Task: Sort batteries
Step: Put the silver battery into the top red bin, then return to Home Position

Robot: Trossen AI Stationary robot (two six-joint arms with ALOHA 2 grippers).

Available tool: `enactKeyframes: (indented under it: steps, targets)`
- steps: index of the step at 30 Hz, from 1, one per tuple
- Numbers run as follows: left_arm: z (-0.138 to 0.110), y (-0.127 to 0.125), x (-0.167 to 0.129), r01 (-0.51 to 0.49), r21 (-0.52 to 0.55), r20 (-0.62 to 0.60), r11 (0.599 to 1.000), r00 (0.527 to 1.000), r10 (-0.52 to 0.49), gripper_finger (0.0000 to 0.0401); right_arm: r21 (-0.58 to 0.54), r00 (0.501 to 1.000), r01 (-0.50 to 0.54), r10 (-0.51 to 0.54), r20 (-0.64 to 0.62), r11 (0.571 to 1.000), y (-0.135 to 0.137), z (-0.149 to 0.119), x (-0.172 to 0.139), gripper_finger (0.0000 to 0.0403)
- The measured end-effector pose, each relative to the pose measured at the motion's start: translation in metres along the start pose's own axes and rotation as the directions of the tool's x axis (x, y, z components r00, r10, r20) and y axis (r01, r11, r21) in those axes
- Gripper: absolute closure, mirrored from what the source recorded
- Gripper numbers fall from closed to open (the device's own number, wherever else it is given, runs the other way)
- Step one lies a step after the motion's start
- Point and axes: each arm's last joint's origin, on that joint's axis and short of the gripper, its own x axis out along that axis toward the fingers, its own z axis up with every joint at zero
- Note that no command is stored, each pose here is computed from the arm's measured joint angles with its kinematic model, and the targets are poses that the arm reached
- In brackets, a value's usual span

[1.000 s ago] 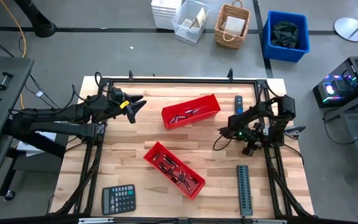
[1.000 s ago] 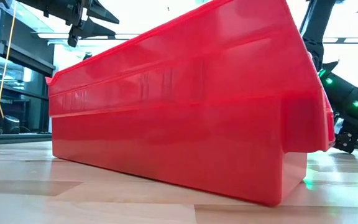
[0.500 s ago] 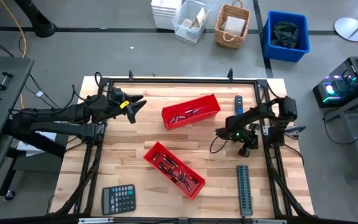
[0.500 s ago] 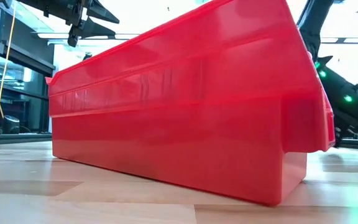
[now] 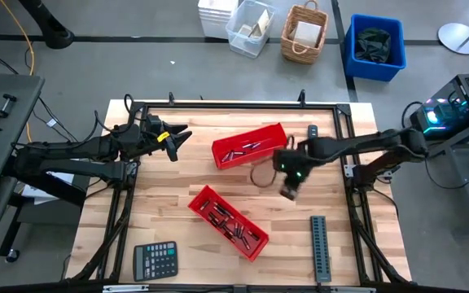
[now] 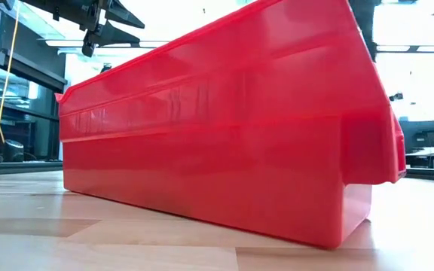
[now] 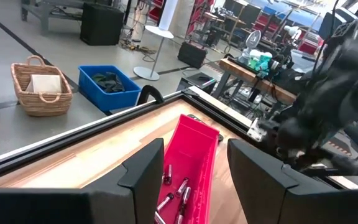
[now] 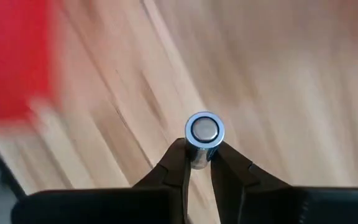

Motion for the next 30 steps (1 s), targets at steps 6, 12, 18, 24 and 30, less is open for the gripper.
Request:
enactKeyframes:
  steps: [6,12,18,24,30]
  targets:
    - [0.000,0.000,0.000,0.001,-0.001,0.003,1.000,1.000,-0.001,0.0229,0.052,0.891,-0.089,0.056,0.451,0.995,-0.002,0.061,-0.042,0.0367]
    - [0.005,-0.005,-0.003,0.128,-0.024,0.015,0.991,0.992,-0.128,0.0229,0.097,0.812,-0.106,0.030,0.583,0.990,-0.029,0.113,-0.038,0.0367]
    - [0.011,-0.007,-0.012,0.265,-0.084,0.030,0.961,0.964,-0.263,0.0229,0.071,0.826,-0.073,0.020,0.563,0.995,-0.034,0.126,-0.031,0.0314]
    - [0.019,-0.006,-0.028,0.322,-0.110,0.081,0.940,0.946,-0.315,0.0229,0.108,0.833,-0.035,-0.031,0.553,0.994,-0.040,0.125,-0.031,0.0212]
    - [0.022,-0.003,-0.050,0.372,-0.111,0.113,0.921,0.926,-0.361,0.0229,0.050,0.825,-0.005,-0.025,0.564,0.999,-0.043,0.124,-0.054,0.0169]
